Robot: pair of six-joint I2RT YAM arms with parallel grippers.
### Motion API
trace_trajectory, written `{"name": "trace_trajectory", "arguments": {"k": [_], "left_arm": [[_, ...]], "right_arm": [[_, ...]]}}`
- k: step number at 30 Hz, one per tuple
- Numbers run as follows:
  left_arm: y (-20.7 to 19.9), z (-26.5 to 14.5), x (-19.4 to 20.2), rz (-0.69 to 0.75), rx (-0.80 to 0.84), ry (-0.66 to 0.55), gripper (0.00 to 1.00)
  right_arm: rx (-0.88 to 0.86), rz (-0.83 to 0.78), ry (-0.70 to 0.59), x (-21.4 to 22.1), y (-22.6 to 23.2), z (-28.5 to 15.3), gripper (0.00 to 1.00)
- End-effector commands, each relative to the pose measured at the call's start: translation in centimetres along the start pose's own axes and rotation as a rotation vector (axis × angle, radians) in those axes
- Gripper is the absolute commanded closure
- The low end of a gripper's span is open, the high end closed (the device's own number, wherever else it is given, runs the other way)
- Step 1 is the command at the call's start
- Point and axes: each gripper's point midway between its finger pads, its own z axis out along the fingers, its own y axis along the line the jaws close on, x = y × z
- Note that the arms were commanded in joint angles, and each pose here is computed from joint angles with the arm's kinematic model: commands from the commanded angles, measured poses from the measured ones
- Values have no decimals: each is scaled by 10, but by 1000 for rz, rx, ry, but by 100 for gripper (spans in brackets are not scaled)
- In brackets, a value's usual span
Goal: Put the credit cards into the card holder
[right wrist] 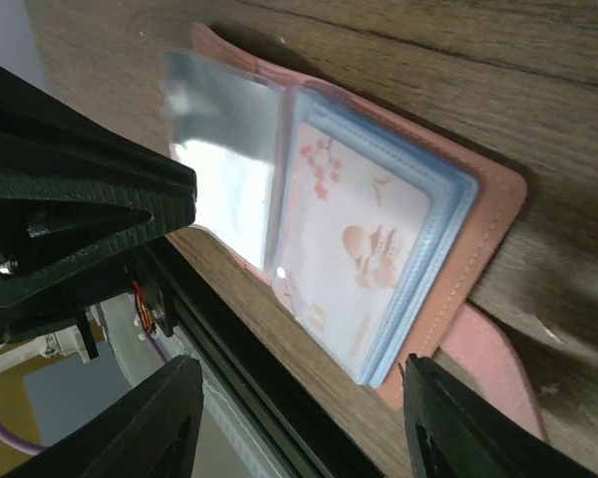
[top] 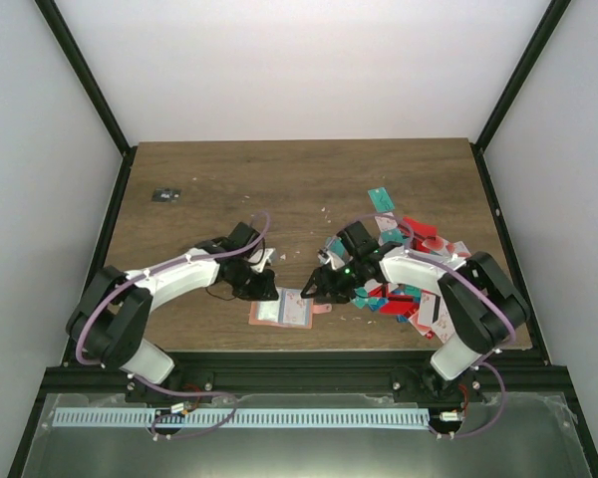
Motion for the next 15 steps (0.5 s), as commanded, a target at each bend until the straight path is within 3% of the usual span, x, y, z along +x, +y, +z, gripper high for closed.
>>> {"name": "trace_trajectory", "arguments": {"k": [1,15], "left_arm": [[-6,9,-2,42,46,14,92],[-6,33,7,28,117,72,95]], "right_arm": [[-16,10,23,2,-6,9,44],[-76,38,35,1,-3,17,50]]}}
